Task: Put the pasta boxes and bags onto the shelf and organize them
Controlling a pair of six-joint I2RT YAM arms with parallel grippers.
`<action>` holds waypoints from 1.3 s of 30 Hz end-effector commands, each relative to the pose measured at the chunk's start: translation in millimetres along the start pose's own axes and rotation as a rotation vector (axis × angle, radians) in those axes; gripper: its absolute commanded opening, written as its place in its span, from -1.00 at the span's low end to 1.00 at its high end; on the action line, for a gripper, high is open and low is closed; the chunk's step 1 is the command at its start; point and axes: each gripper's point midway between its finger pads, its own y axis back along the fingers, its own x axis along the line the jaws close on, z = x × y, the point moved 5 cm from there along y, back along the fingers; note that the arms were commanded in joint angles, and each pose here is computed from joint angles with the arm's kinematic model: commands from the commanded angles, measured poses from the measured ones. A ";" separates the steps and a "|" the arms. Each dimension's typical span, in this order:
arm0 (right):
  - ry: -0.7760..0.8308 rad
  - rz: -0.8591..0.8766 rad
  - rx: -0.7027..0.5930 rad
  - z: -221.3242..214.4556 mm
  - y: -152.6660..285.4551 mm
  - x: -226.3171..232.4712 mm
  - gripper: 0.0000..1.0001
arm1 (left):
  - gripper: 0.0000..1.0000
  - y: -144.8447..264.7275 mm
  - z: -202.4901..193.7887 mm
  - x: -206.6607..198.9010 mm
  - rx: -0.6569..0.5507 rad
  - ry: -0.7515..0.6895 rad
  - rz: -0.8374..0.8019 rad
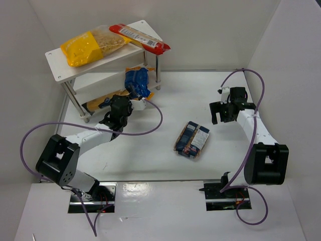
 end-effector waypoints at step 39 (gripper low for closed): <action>0.013 -0.014 0.033 -4.3 -10.9 -1.3 0.98 | -0.17 -77.2 -32.3 65.2 0.081 0.206 0.240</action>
